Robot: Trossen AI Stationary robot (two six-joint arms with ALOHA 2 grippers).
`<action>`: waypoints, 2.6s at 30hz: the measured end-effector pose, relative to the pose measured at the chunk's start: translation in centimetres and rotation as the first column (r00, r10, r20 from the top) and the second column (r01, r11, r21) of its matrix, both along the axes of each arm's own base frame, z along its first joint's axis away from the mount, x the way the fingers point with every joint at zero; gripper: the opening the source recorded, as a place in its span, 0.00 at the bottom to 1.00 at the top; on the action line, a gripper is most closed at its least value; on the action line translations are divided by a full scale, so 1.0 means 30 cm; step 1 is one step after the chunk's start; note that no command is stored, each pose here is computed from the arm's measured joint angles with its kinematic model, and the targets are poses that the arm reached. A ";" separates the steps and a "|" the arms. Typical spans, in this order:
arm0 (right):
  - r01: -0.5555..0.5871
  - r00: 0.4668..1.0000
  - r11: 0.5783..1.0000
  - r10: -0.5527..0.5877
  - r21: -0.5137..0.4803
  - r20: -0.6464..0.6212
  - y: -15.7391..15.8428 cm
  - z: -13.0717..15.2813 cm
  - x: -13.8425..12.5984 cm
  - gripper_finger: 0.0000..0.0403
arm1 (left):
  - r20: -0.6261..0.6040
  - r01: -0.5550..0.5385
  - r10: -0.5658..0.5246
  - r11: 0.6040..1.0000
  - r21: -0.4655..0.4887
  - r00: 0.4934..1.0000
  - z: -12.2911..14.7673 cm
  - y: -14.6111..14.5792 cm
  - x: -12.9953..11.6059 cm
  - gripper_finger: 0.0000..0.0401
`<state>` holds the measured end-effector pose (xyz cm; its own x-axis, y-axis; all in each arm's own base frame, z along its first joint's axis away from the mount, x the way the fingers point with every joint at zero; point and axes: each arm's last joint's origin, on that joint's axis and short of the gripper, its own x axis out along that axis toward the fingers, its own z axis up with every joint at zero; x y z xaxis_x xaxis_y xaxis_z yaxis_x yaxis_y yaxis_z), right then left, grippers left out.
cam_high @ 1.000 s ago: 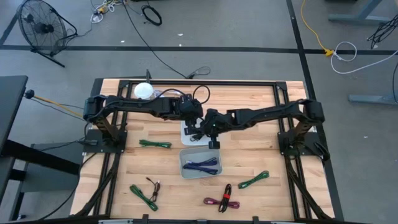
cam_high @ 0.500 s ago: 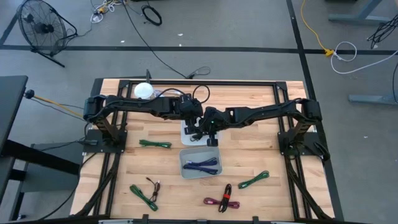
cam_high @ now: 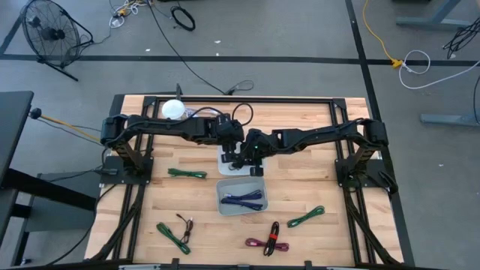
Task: Pick & Place USB Port
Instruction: Put the black charger cable into the white container, then put the green charger cable into the gray container
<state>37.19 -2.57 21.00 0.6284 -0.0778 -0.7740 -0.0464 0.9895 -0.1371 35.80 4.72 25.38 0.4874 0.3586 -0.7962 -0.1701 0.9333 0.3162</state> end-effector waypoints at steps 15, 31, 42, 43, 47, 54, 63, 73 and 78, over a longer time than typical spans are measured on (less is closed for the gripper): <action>0.149 0.985 0.976 -0.160 -0.159 -0.060 -0.032 0.131 -0.125 0.33 | -0.079 0.033 -0.035 0.999 -0.024 0.996 0.002 -0.078 -0.030 0.33; 0.288 0.927 0.941 -0.320 -0.176 -0.195 -0.091 0.116 -0.188 0.29 | -0.430 -0.084 0.050 0.995 -0.061 0.902 -0.039 -0.327 -0.189 0.33; 0.331 0.894 0.931 -0.361 -0.152 -0.265 -0.084 0.105 -0.213 0.29 | -0.556 -0.124 0.140 0.990 0.066 0.819 -0.243 -0.384 -0.330 0.33; 0.336 0.891 0.930 -0.366 -0.151 -0.268 -0.084 0.104 -0.215 0.29 | -0.565 -0.132 0.148 0.989 0.070 0.812 -0.257 -0.381 -0.340 0.33; 0.337 0.890 0.929 -0.367 -0.151 -0.270 -0.083 0.104 -0.215 0.29 | -0.585 -0.142 0.128 0.990 0.022 0.800 -0.305 -0.379 -0.362 0.33; 0.335 0.895 0.930 -0.364 -0.150 -0.257 -0.084 0.106 -0.211 0.29 | -0.523 -0.075 0.018 0.993 -0.087 0.852 -0.353 -0.383 -0.341 0.33; 0.339 0.896 0.929 -0.367 -0.148 -0.252 -0.084 0.107 -0.209 0.29 | -0.520 -0.090 0.020 0.990 -0.108 0.854 -0.398 -0.307 -0.344 0.33; 0.335 0.904 0.931 -0.361 -0.146 -0.230 -0.085 0.110 -0.202 0.29 | -0.515 -0.146 0.044 0.977 -0.158 0.856 -0.417 -0.237 -0.343 0.28; 0.334 0.906 0.931 -0.360 -0.145 -0.223 -0.085 0.111 -0.200 0.29 | -0.511 -0.204 0.076 0.959 -0.198 0.856 -0.420 -0.208 -0.338 0.08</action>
<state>31.20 -5.12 24.34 0.3424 -0.3422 -0.8750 0.2529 0.9305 -0.2650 25.67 -1.52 12.78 -0.0333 0.1628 -0.9861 -0.1860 0.9684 0.1662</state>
